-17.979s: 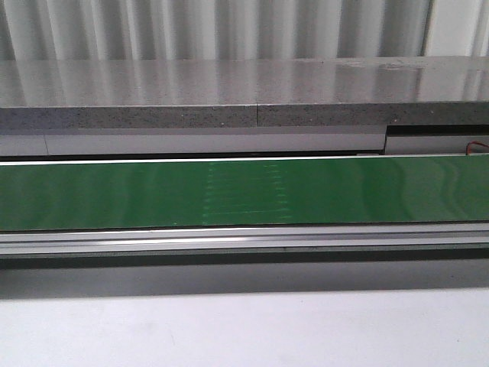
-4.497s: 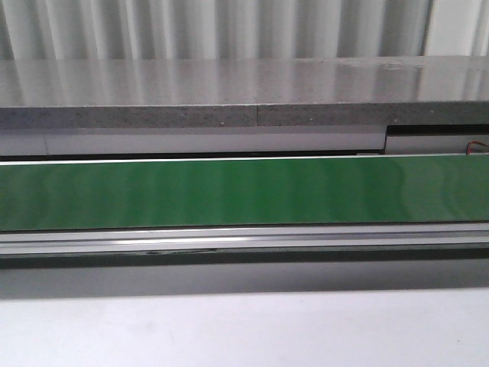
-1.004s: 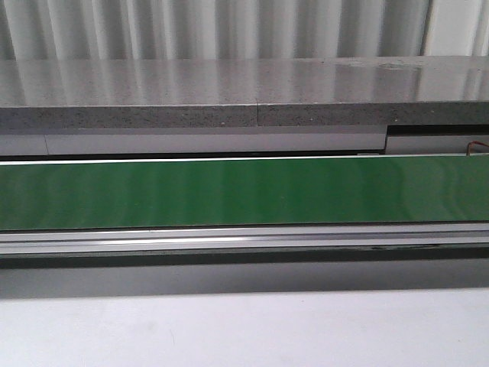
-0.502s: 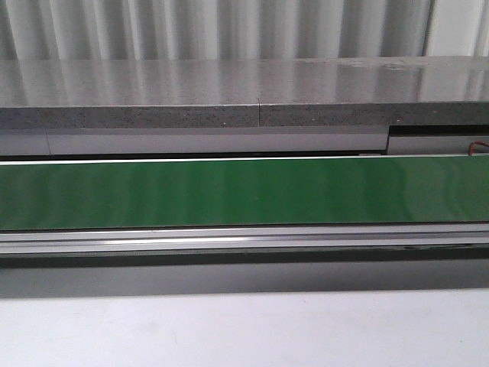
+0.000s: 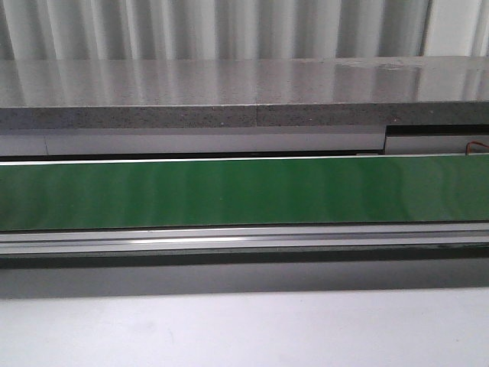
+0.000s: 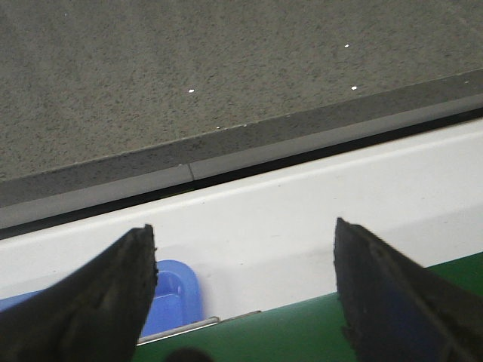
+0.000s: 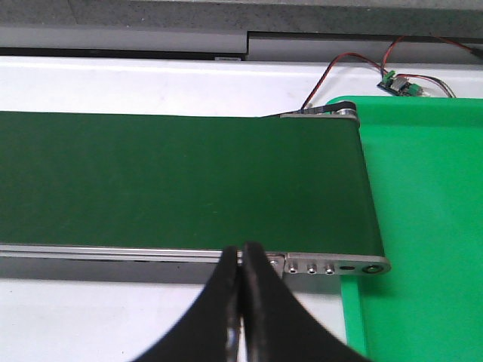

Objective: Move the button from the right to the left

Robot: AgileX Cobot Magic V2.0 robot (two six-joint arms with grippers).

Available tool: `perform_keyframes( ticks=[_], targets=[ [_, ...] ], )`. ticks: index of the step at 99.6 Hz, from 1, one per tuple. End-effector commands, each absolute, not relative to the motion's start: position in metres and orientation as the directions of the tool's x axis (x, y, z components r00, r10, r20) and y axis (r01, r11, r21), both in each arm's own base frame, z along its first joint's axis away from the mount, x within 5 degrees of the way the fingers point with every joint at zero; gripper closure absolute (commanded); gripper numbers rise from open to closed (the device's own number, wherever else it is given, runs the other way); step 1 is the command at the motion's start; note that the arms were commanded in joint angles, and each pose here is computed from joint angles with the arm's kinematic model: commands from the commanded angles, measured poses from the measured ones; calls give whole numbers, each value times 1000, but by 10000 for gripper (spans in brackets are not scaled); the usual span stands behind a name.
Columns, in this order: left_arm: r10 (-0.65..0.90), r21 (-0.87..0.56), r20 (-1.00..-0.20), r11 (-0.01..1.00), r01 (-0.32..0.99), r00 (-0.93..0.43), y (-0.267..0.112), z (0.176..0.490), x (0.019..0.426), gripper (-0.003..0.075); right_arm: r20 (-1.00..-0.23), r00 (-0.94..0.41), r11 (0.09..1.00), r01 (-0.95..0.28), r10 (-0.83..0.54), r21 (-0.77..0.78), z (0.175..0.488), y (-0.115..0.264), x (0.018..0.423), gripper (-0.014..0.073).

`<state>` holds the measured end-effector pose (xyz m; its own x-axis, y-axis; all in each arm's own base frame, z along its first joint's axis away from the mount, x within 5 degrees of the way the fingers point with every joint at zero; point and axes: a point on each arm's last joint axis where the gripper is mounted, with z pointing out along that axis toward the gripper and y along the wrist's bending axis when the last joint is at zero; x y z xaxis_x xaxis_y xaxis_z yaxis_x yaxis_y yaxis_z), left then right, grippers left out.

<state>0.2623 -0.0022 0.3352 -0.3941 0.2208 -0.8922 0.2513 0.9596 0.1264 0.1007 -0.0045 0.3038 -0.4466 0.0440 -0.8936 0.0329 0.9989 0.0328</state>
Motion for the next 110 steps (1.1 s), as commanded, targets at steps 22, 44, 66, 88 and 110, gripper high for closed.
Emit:
perform_keyframes(
  ticks=[22, 44, 66, 88, 110],
  targets=[
    [106, 53, -961, 977, 207, -254, -20, 335, 200, 251, -928, -370, 999, 42, 32, 17, 317, -6, 103, 662],
    [0, -51, -968, 979, 198, -250, -21, 313, 161, 393, -928, -370, 999, 42, 32, 17, 317, -6, 103, 662],
    [-32, -71, -980, 978, 194, -197, -20, 308, 137, 739, -928, -370, 999, 42, 32, 17, 317, -6, 103, 662],
    [-72, -108, -979, 976, 190, -190, -21, 310, 136, 740, -928, -370, 999, 42, 32, 17, 317, -6, 103, 662],
    [-82, -119, -978, 975, 189, -190, -21, 310, 136, 740, -928, -370, 999, 42, 32, 17, 317, -6, 103, 662]
  ],
)
